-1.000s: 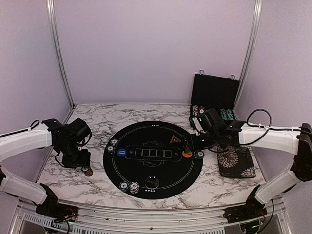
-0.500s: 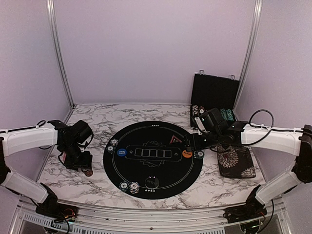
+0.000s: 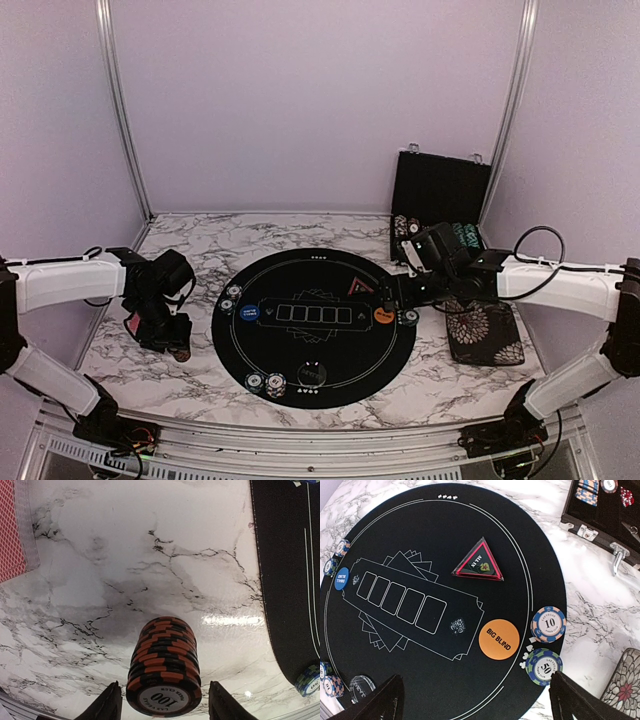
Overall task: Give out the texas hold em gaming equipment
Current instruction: Pick up the pile of poker chips from the pile of poker chips.
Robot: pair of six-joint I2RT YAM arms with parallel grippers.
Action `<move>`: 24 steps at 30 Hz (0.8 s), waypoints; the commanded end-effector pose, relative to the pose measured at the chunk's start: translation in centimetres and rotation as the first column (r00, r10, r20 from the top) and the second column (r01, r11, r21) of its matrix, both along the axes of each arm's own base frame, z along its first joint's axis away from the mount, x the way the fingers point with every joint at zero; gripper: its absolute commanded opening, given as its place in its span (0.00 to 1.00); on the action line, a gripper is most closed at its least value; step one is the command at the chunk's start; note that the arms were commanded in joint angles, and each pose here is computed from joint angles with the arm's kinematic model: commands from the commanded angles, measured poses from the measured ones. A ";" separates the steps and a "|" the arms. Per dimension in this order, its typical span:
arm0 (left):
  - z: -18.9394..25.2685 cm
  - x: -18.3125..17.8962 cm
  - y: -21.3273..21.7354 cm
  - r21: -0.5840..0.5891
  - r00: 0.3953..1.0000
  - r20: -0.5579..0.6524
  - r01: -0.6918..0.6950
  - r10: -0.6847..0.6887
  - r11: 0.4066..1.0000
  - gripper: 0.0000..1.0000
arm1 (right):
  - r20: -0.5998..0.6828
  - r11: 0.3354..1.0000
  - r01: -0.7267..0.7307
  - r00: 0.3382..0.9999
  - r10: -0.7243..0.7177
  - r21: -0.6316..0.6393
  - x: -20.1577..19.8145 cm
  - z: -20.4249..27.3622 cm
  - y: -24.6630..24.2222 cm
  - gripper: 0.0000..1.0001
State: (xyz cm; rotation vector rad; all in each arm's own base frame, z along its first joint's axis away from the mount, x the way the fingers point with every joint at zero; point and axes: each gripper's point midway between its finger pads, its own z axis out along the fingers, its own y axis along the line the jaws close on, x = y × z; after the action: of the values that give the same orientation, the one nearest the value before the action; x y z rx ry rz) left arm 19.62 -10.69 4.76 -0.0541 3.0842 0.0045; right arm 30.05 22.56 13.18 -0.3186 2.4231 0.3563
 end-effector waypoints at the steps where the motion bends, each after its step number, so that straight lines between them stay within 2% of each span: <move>1: -0.4 0.0 0.0 -0.001 1.000 -0.015 0.005 -0.005 1.000 0.59 | 0.022 1.000 0.020 1.000 -0.021 0.018 0.3 0.7 -0.6 0.98; 24: -0.7 0.8 -0.4 0.004 1.000 -0.019 0.023 -0.023 1.000 0.48 | 0.013 0.999 0.040 0.999 -0.040 0.026 -0.3 0.2 -1.5 0.98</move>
State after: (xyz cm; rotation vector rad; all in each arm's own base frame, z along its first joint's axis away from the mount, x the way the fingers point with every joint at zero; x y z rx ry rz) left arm 19.79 -10.89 3.88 -0.0354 3.1089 0.0187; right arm 29.43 21.21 12.40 -0.2942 2.4370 0.3436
